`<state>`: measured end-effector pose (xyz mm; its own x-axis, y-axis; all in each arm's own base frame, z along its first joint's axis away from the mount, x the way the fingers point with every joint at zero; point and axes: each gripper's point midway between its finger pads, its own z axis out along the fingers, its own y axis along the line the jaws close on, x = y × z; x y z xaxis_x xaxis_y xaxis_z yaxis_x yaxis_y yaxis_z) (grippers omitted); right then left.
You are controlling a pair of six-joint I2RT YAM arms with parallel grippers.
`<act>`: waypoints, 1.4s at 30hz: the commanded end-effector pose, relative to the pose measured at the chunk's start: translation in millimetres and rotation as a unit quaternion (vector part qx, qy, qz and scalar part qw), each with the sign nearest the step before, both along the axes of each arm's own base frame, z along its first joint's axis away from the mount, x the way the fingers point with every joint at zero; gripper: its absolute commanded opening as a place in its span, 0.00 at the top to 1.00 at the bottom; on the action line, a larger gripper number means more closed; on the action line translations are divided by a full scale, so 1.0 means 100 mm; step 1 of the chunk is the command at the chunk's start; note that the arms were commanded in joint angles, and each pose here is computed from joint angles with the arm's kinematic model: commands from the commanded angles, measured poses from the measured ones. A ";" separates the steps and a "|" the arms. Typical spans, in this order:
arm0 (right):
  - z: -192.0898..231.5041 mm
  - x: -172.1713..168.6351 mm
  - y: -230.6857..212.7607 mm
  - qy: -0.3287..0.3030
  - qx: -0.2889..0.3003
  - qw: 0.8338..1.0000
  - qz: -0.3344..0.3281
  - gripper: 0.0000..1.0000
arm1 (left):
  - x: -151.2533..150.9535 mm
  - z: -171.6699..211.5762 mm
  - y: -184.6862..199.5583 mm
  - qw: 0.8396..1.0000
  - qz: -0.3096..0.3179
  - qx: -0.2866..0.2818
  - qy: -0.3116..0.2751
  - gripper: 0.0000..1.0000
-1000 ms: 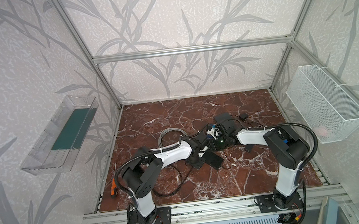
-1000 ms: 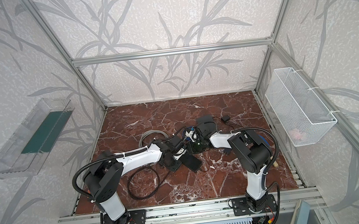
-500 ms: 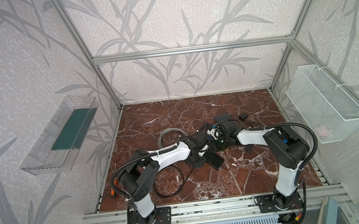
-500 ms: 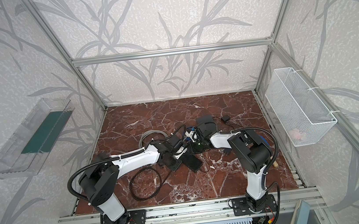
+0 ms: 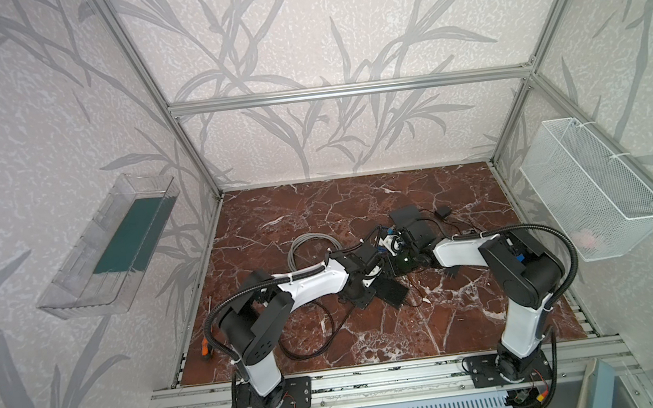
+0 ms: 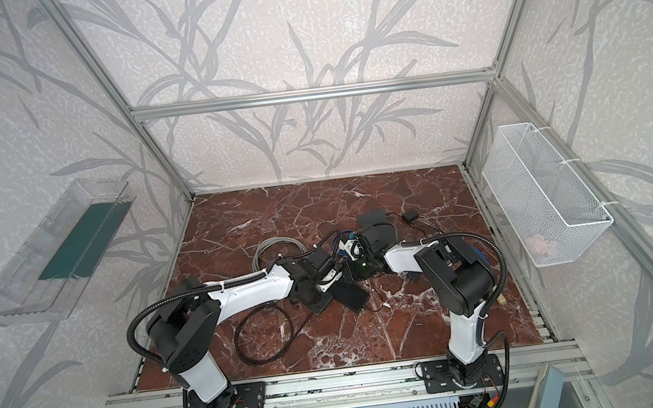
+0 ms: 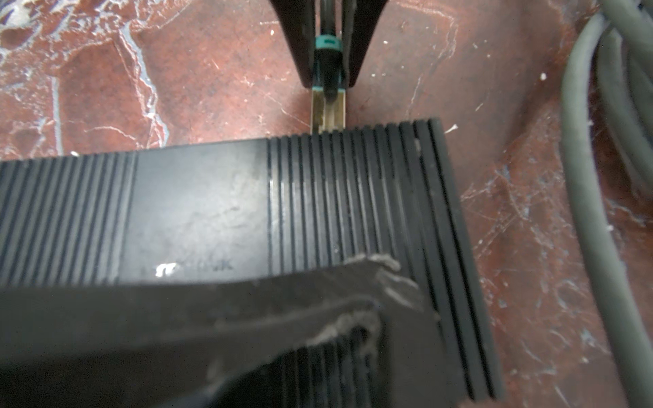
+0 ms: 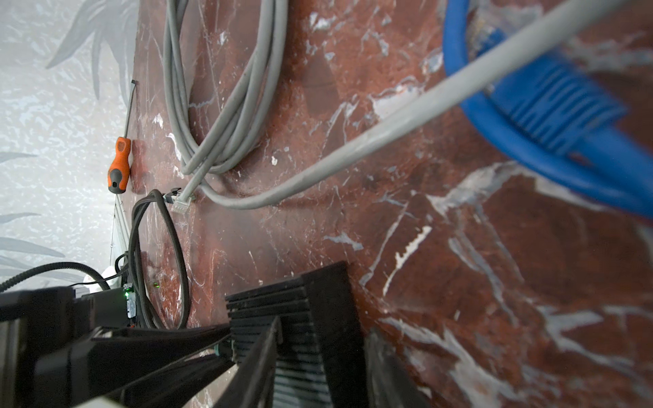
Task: Insert the plug into the switch port
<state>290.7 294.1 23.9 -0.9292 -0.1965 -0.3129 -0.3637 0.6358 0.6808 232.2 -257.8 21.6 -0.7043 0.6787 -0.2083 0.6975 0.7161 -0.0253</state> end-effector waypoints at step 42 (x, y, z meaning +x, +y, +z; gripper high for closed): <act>-0.45 -1.33 0.20 0.150 -0.028 0.977 0.147 0.66 | 1.12 1.22 -1.09 0.926 -0.029 -0.236 -0.294 1.00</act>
